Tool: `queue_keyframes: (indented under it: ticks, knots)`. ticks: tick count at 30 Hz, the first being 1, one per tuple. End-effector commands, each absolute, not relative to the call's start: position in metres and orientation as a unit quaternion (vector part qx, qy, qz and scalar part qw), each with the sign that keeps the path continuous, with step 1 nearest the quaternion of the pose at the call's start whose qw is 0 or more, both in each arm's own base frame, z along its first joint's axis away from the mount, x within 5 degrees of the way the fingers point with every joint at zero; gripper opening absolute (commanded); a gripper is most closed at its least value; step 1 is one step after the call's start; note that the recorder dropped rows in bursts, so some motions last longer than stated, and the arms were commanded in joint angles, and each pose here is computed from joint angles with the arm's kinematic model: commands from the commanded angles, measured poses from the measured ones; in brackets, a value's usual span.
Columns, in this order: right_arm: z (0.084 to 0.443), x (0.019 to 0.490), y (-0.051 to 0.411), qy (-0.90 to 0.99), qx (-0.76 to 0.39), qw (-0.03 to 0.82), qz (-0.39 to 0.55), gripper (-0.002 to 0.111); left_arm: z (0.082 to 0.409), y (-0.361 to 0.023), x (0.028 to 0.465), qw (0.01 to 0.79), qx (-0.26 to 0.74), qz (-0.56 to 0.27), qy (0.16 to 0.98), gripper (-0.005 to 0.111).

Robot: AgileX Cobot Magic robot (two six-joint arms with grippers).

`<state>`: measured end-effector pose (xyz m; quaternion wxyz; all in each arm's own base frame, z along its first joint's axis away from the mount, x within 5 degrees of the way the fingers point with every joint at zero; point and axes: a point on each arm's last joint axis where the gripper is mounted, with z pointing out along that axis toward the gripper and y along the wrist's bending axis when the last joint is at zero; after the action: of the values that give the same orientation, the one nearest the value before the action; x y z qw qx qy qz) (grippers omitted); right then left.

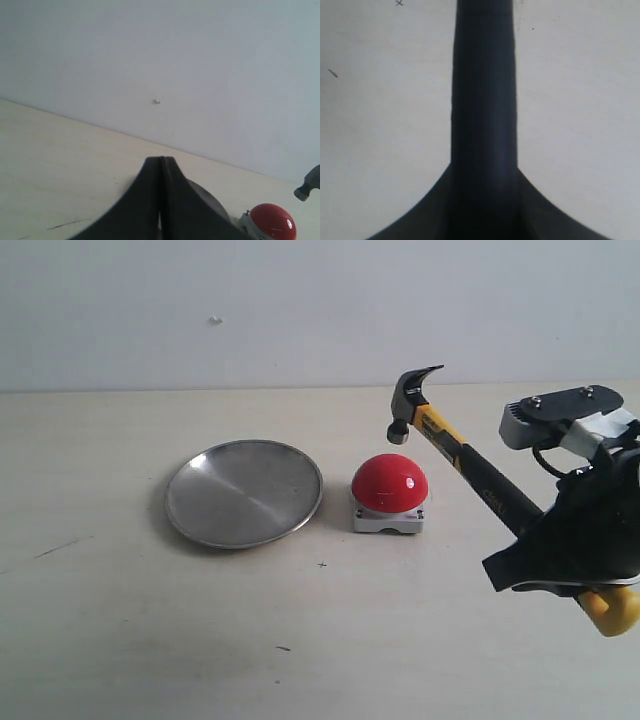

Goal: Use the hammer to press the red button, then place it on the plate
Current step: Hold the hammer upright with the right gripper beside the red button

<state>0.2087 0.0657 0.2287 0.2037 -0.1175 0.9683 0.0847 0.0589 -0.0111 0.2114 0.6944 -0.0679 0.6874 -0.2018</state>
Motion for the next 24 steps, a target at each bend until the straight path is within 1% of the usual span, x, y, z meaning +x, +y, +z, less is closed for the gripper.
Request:
queue_keyframes:
  ticks: [1, 6, 11, 16, 20, 24]
  knots:
    - [0.237, 0.221, 0.067, 0.95, -0.111, 0.277, 0.088, 0.0, 0.211, -0.012, 0.058, 0.694, -0.063, -0.202, 0.688, 0.0]
    - [0.236, 0.226, 0.067, 0.947, -0.108, 0.291, 0.088, 0.0, 0.211, -0.012, 0.058, 0.694, -0.063, -0.202, 0.688, 0.0]
    - [0.227, 0.235, 0.067, 0.955, -0.13, 0.26, 0.064, 0.0, 0.211, -0.012, 0.058, 0.694, -0.063, -0.202, 0.688, 0.0]
    - [0.233, 0.246, 0.071, 0.964, -0.134, 0.221, 0.065, 0.0, 0.211, -0.012, 0.058, 0.694, -0.063, -0.202, 0.688, 0.0]
    - [0.238, 0.249, 0.072, 0.964, -0.137, 0.219, 0.064, 0.0, 0.211, -0.012, 0.058, 0.694, -0.063, -0.202, 0.688, 0.0]
    - [0.235, 0.248, 0.072, 0.967, -0.14, 0.206, 0.061, 0.0, 0.211, -0.012, 0.058, 0.694, -0.063, -0.202, 0.688, 0.0]
